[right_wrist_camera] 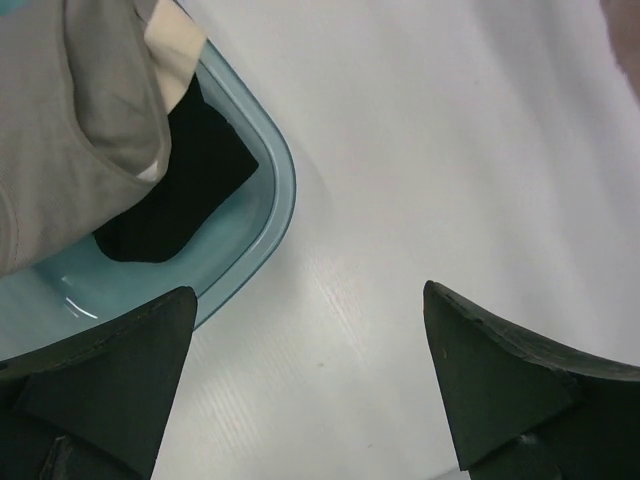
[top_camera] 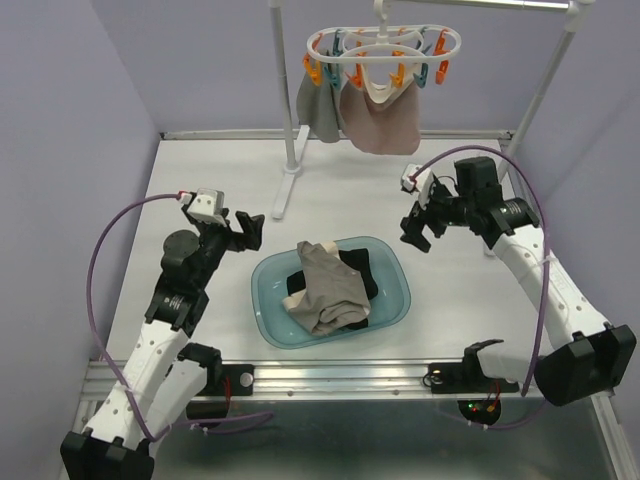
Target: Remove the underwear clipped to the hanger
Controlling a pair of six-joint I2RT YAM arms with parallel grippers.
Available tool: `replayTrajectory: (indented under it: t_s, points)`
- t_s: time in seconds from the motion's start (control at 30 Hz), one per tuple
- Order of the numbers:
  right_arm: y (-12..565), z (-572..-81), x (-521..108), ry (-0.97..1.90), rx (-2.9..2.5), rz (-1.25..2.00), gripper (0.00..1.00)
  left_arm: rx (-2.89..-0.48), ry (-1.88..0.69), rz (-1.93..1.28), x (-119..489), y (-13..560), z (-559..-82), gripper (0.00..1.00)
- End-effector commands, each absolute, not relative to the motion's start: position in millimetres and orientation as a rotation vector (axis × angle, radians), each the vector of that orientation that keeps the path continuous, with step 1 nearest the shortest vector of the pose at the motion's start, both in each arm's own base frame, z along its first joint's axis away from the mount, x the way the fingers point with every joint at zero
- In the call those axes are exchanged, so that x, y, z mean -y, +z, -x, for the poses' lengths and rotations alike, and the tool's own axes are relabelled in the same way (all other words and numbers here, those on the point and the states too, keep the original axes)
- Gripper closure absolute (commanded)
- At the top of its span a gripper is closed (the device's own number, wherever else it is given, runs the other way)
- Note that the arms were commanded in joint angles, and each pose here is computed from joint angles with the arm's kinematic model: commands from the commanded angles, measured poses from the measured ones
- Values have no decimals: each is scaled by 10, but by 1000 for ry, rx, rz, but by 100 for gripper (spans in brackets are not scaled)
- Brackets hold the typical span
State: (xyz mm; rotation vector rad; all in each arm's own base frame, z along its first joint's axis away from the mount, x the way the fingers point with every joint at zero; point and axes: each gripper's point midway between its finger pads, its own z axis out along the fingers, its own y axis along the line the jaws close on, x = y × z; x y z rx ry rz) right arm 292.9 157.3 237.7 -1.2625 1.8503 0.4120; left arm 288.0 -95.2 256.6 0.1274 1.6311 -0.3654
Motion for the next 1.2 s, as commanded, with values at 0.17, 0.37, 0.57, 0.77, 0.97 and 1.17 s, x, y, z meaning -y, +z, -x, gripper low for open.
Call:
replayTrajectory:
  t_s: [0.17,0.37,0.57,0.77,0.97,1.17]
  points:
    - [2133,-3359,-1174,483,-1916,669,0,-1502,-649,-161,1444,3276,-3175,1]
    - [1946,-3625,-365,428,-2005,303,0,-1534,-633,-140,1589,3342,-3555,1]
    - [2135,-3494,-74,181,-1935,301,0,-1527,-583,-117,1812,3395,-4050,1]
    - [2198,-3423,-149,214,-1905,315,0,-1458,-560,-108,1999,3647,-4598,2]
    - [2237,-3403,-188,236,-1892,321,0,-1415,-604,-125,2311,3664,-5159,6]
    - [2220,-3399,-217,258,-1896,326,0,-1300,-604,-174,2418,3611,-5412,7]
